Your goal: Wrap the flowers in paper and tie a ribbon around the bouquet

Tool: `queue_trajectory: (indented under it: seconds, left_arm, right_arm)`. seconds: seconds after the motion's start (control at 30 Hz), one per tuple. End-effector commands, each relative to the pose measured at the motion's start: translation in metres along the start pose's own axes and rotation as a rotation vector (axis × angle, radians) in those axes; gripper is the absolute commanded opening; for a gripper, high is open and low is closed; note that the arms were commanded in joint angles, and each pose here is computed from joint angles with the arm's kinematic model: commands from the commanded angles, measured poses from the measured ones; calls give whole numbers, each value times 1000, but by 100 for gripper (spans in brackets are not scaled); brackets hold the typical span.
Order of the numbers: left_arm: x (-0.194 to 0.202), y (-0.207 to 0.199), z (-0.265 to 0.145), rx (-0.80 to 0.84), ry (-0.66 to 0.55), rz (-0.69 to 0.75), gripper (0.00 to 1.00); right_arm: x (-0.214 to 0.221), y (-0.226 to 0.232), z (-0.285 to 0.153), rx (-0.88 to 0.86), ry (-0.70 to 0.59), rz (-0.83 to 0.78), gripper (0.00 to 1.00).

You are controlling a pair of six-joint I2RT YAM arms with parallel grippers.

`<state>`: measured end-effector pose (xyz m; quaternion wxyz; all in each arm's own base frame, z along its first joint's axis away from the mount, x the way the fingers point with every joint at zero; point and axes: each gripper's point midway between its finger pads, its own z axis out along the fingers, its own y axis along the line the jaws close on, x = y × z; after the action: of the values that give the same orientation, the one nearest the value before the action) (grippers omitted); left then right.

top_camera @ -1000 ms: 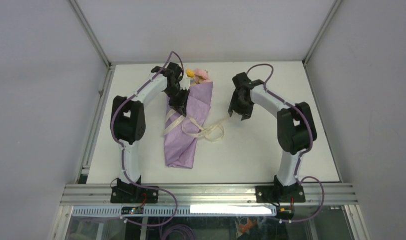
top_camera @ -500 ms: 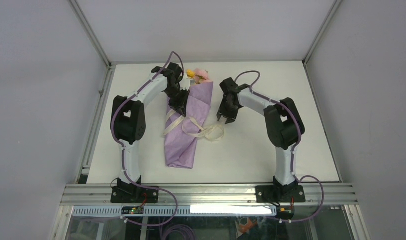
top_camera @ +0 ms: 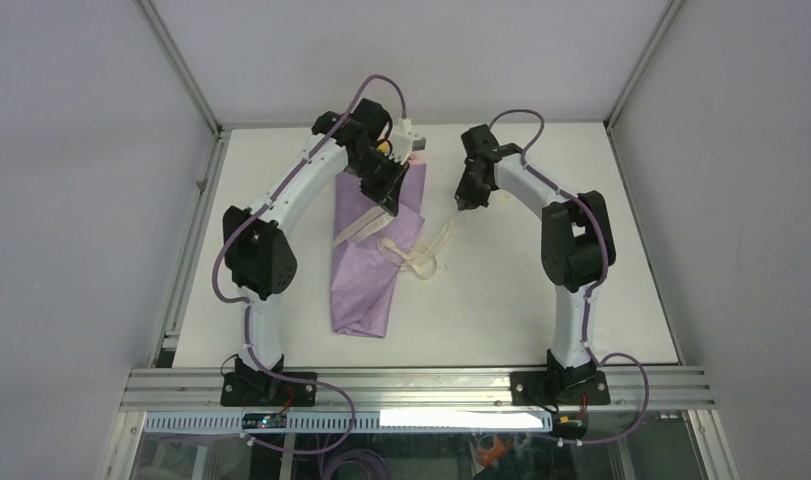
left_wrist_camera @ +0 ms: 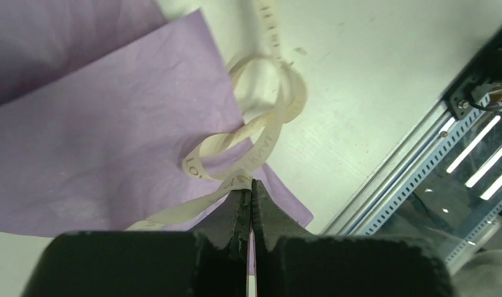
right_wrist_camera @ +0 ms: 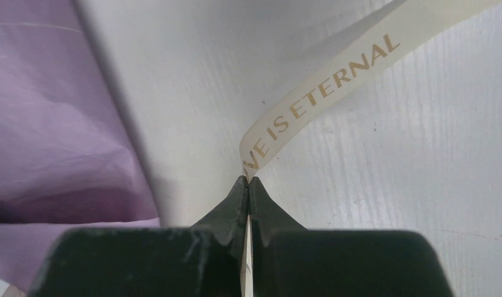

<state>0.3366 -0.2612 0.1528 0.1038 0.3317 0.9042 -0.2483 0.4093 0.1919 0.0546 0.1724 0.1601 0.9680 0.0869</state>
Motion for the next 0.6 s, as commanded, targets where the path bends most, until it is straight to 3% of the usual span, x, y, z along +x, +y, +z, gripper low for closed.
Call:
queue_trajectory:
  seconds: [0.0,0.37,0.57]
  left_arm:
    - [-33,-67,-79,53,-187,257,0]
    - [-22,-152,-134,120,-283,563,0]
    - [-29,-194,-152,130,-362,720,0]
  right_arm:
    - [-49,28,-57,-122,-171,-57,0]
    - [-92,95,-207,-500,-473,-249,0]
    - [-60,153,-250,-764,-466,-464,0]
